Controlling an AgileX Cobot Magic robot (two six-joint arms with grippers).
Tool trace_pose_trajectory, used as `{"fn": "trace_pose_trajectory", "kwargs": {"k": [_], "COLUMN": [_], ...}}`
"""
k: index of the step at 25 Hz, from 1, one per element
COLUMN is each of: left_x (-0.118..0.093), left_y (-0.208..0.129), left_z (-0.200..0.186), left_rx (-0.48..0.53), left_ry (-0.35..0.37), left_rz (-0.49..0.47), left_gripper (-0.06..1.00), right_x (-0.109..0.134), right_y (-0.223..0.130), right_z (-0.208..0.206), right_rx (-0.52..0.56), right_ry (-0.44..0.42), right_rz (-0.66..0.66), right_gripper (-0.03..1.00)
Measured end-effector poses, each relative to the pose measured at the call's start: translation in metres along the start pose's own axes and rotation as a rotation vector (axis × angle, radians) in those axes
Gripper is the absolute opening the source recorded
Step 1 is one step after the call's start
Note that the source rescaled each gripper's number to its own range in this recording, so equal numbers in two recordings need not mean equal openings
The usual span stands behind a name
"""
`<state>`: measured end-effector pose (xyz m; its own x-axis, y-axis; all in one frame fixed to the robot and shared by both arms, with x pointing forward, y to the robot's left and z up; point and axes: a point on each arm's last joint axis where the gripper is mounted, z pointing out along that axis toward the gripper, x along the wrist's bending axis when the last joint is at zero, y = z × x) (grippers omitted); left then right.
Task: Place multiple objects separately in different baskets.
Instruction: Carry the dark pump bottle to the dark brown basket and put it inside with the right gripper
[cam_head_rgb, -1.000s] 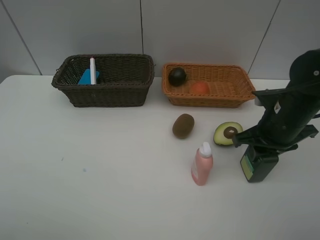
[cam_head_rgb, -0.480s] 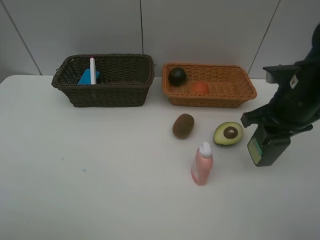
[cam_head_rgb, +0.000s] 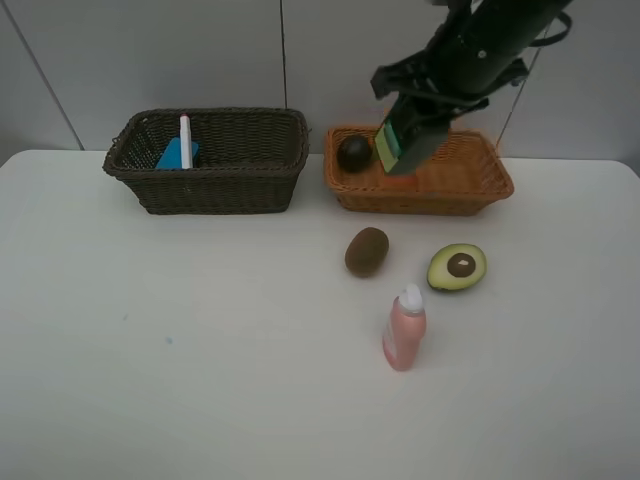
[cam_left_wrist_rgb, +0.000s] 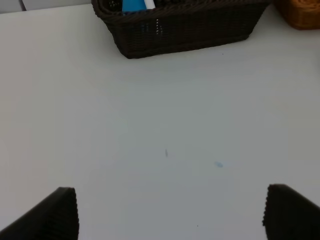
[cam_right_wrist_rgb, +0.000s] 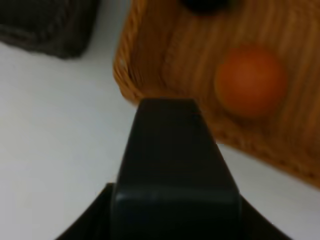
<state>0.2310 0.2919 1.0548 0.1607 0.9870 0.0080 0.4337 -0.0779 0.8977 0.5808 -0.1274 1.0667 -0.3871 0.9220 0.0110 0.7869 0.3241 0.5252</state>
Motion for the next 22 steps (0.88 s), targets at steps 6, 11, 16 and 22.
{"fn": "trace_pose_trajectory", "kwargs": {"k": [6, 11, 16, 22], "left_x": [0.000, 0.000, 0.000, 0.000], "left_y": [0.000, 0.000, 0.000, 0.000], "left_z": [0.000, 0.000, 0.000, 0.000], "left_rx": [0.000, 0.000, -0.001, -0.001], "left_ry": [0.000, 0.000, 0.000, 0.000], "left_rz": [0.000, 0.000, 0.000, 0.000], "left_gripper": [0.91, 0.91, 0.91, 0.91], "right_x": [0.028, 0.058, 0.071, 0.072], "right_y": [0.070, 0.093, 0.091, 0.079], "right_z": [0.036, 0.093, 0.145, 0.178], "right_rx": [-0.185, -0.217, -0.186, -0.140], "right_ry": [0.096, 0.164, 0.183, 0.178], "right_rz": [-0.031, -0.039, -0.050, -0.049], "right_gripper": [0.12, 0.12, 0.12, 0.21]}}
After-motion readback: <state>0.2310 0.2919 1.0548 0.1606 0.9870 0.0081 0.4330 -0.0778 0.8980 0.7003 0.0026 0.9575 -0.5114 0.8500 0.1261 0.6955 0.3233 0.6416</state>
